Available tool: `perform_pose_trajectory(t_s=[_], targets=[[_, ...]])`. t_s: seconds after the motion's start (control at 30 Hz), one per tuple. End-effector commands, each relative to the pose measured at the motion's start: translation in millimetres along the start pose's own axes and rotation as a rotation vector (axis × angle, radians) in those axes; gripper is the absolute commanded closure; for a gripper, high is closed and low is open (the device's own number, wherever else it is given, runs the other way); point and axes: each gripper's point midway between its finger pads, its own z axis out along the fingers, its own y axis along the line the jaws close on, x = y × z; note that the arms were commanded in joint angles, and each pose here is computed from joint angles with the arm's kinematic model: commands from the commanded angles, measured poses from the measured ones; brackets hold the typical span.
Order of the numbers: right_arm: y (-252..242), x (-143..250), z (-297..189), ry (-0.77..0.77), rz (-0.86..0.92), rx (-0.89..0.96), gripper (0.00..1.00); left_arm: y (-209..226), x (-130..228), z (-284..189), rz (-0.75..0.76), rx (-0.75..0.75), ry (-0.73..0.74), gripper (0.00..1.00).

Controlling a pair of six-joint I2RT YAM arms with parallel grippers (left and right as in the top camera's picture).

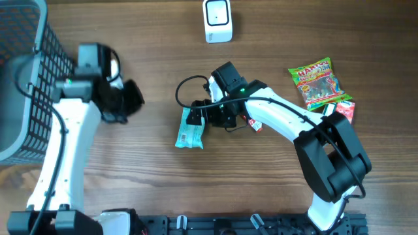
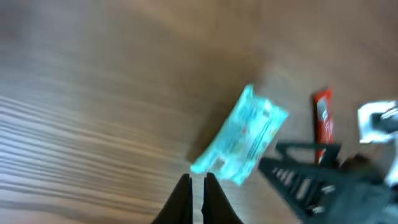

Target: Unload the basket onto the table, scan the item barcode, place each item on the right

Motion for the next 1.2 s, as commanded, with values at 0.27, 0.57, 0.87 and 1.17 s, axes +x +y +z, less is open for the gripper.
perform_pose_trajectory(t_s=[0.27,0.57,0.87,1.17], targets=[[-3.2,2.4,6.2,0.013,0.069,-0.012,0.07,-24.0,91.0,116.7,0.110,0.186,0.253,0.96],[-9.3,12.9,12.1,0.037,0.080,-0.023,0.11,-21.5,90.3,137.4,0.076,0.159,0.269,0.96],[-10.4,18.2,18.1,0.043,0.092,-0.055,0.14,-19.3,88.8,152.1,0.076,0.150,0.274,0.96],[-1.8,16.7,28.3,-0.006,0.078,-0.190,0.25,-14.7,88.1,152.9,0.075,0.124,0.268,0.96]])
